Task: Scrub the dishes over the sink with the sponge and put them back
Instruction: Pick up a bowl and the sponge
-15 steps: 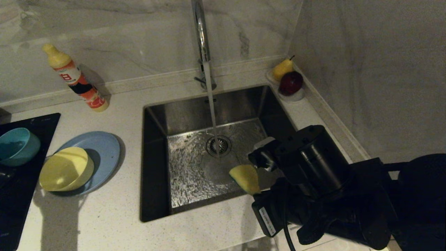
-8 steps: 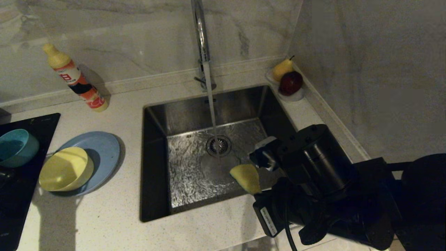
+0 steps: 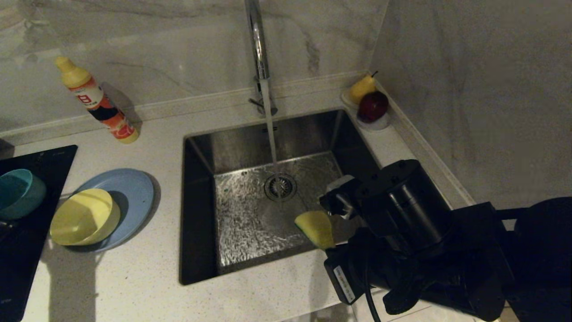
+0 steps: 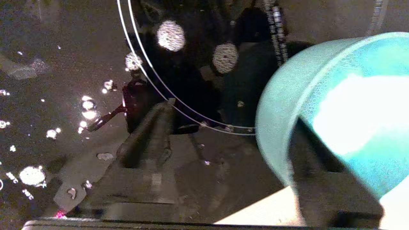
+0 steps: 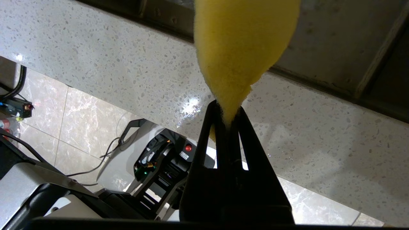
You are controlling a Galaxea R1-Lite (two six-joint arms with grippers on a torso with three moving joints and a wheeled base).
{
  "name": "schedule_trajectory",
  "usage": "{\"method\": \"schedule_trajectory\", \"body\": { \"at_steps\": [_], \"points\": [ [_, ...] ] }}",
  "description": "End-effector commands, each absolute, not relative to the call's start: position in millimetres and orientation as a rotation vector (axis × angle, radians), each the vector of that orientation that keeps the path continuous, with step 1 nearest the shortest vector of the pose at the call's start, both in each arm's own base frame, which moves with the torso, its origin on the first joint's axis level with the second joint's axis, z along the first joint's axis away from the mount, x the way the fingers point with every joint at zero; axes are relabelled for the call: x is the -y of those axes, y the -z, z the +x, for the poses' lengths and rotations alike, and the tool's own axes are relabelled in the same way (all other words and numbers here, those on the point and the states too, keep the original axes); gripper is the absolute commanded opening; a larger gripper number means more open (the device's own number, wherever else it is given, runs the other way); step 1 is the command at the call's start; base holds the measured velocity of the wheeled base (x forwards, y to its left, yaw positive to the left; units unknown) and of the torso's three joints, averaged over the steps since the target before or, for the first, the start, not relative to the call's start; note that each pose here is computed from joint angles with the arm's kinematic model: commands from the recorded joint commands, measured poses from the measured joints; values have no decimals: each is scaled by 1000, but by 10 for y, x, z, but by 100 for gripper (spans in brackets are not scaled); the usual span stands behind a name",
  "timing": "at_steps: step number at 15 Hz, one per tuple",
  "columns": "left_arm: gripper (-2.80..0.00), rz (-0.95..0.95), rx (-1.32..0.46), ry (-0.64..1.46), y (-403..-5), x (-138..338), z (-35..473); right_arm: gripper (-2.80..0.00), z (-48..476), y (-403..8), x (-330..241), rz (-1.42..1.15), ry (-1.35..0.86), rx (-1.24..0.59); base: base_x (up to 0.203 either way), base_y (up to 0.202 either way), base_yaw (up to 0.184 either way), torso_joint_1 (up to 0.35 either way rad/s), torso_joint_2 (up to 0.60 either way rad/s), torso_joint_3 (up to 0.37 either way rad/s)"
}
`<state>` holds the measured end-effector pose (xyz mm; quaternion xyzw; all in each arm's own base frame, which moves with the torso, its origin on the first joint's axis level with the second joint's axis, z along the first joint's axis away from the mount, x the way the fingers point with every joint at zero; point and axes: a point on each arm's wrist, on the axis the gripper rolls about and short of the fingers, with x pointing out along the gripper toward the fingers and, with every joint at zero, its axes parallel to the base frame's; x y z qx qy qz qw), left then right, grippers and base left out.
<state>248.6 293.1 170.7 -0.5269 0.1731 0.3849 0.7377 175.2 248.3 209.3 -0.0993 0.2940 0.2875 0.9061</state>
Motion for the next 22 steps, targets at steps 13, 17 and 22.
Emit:
{"method": "schedule_trajectory", "body": {
  "at_steps": [13,17,22],
  "points": [
    [-280,-1077,-254,-699,-2652,-2337,2196,-280,1723,-2145,-2460,-193,-598,-594,0,0,0,0,0,0],
    [-280,-1002,-272,-456,-3124,-1618,2016,-280,1696,-2193,-2412,-183,-599,-581,0,0,0,0,0,0],
    [-280,-801,-432,-114,-3271,-675,2030,-280,1668,-2241,-2360,-165,-593,-570,0,0,0,0,0,0]
  ]
}}
